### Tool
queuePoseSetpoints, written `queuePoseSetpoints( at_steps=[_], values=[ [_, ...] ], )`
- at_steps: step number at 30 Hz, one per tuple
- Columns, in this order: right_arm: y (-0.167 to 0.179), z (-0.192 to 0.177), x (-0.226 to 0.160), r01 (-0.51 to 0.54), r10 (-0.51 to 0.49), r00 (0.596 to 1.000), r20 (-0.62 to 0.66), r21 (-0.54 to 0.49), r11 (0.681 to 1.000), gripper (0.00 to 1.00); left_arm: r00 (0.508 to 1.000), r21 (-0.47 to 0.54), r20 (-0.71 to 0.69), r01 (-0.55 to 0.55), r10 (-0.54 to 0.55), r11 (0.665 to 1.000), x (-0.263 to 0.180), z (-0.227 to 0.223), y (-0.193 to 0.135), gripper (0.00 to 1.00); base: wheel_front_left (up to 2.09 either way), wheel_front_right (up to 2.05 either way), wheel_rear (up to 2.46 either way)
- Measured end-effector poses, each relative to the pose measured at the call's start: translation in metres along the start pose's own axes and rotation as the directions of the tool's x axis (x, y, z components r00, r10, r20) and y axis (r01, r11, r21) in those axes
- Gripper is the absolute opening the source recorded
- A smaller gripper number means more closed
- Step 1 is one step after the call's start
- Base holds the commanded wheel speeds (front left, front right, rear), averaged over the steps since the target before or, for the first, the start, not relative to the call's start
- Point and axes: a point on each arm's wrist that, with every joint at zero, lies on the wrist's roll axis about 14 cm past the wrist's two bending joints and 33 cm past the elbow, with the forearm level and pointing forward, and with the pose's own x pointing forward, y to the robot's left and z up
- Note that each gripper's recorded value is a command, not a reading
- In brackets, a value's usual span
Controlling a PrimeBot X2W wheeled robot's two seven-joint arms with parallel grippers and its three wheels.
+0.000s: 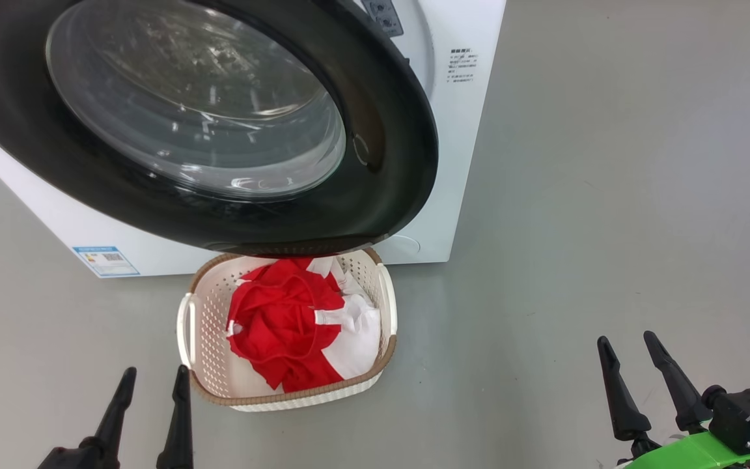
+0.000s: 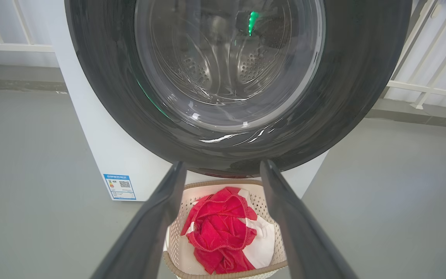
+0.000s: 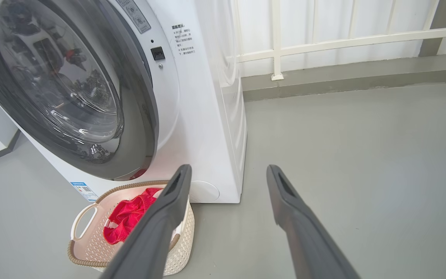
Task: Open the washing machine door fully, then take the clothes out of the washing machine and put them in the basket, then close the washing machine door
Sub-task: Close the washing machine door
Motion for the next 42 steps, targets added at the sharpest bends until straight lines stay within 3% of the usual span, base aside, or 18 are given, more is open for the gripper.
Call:
queuePoseSetpoints(
  at_steps=[2,3,4,6,14,21,31,42],
  values=[
    [0.001,0.000,0.001,-0.002,0.002,1.000,0.000,0.000,1.000,1.00,1.000,-0.004,0.001,-0.002,0.002,1.000,0.000,0.000,0.000,1.00,0.00,0.00,0.00],
    [0.001,0.000,0.001,-0.003,0.003,1.000,0.000,0.000,1.000,0.80,1.000,-0.004,0.001,-0.002,0.002,1.000,0.000,0.000,0.001,1.00,0.00,0.00,0.00],
    [0.002,0.000,0.001,-0.007,0.007,1.000,-0.001,0.001,1.000,0.41,1.000,-0.004,0.001,-0.003,0.003,1.000,0.000,0.000,0.001,1.00,0.00,0.00,0.00],
    [0.006,0.001,0.002,-0.019,0.019,1.000,0.003,0.007,1.000,0.01,1.000,-0.004,0.001,-0.003,0.003,1.000,-0.001,0.000,0.001,1.00,0.00,0.00,0.00],
    [0.044,-0.002,0.019,-0.141,0.141,0.990,-0.007,0.010,0.990,0.00,1.000,-0.014,0.004,-0.016,0.016,1.000,-0.007,0.001,0.001,1.00,0.00,0.00,0.00],
    [0.080,0.022,0.058,-0.260,0.259,0.964,0.065,0.008,0.966,0.00,1.000,-0.015,-0.002,-0.022,0.022,1.000,-0.004,-0.001,0.002,1.00,0.00,0.00,0.00],
    [0.132,0.045,0.111,-0.420,0.420,0.899,0.126,-0.034,0.907,0.00,1.000,-0.035,0.005,-0.027,0.027,0.999,0.018,-0.001,0.000,1.00,0.00,0.00,0.00],
    [0.153,0.026,0.149,-0.487,0.488,0.867,0.100,-0.031,0.873,0.00,0.999,-0.042,-0.006,-0.046,0.045,0.998,0.037,-0.007,0.002,1.00,0.00,0.00,0.00]
  ],
)
